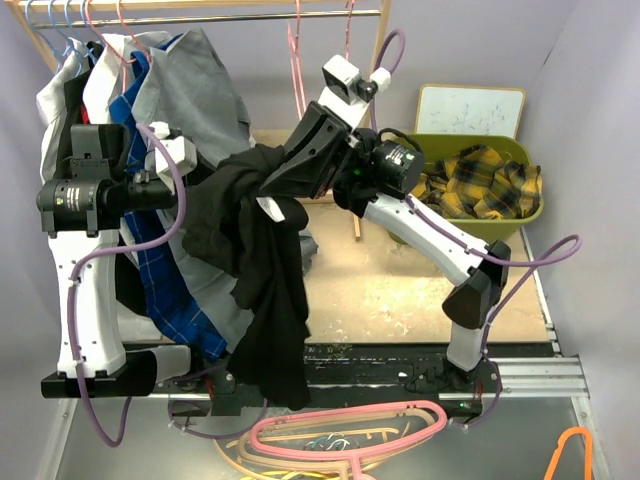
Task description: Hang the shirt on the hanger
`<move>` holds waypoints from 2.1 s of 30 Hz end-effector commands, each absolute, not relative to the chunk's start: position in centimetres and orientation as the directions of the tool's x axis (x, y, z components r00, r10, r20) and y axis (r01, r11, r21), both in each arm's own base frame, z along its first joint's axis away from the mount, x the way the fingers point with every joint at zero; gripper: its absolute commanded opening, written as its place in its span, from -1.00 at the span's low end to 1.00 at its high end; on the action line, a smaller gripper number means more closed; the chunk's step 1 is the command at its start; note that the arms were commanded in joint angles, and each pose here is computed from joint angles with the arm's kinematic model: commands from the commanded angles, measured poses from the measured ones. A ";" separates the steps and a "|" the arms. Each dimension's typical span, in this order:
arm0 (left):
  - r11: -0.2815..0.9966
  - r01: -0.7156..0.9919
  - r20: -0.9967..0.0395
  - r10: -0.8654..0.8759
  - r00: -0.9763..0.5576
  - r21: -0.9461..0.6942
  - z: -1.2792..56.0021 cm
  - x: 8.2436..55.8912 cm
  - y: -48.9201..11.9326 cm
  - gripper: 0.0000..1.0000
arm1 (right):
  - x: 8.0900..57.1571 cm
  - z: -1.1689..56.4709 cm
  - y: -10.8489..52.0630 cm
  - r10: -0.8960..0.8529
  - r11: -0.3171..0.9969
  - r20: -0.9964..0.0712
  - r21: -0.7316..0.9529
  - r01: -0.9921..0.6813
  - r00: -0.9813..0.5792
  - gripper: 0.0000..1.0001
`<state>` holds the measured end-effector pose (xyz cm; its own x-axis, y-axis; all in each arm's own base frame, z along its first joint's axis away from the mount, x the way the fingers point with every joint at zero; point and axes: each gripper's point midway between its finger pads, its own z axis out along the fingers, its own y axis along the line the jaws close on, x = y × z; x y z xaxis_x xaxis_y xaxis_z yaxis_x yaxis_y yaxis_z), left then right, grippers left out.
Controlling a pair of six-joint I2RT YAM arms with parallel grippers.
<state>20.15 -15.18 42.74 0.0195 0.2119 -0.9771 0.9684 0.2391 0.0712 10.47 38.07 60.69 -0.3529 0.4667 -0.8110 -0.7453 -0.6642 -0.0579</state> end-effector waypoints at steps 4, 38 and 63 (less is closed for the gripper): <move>0.220 0.970 -0.977 0.204 0.059 0.105 42.8 20.4 -15.4 -1.00 | 13.1 56.8 35.0 0.465 -0.627 -0.783 0.037 -0.778 -0.413 -1.00; 0.753 0.632 -0.936 0.330 -0.124 0.182 42.6 31.9 -8.0 -1.00 | 27.8 40.9 26.4 0.308 0.574 -0.951 0.204 -0.793 -0.022 0.06; 0.714 0.687 -0.892 0.389 -0.229 0.135 38.5 27.0 -8.1 -1.00 | 25.6 19.9 25.7 0.201 0.636 -0.918 0.388 -0.667 -0.342 1.00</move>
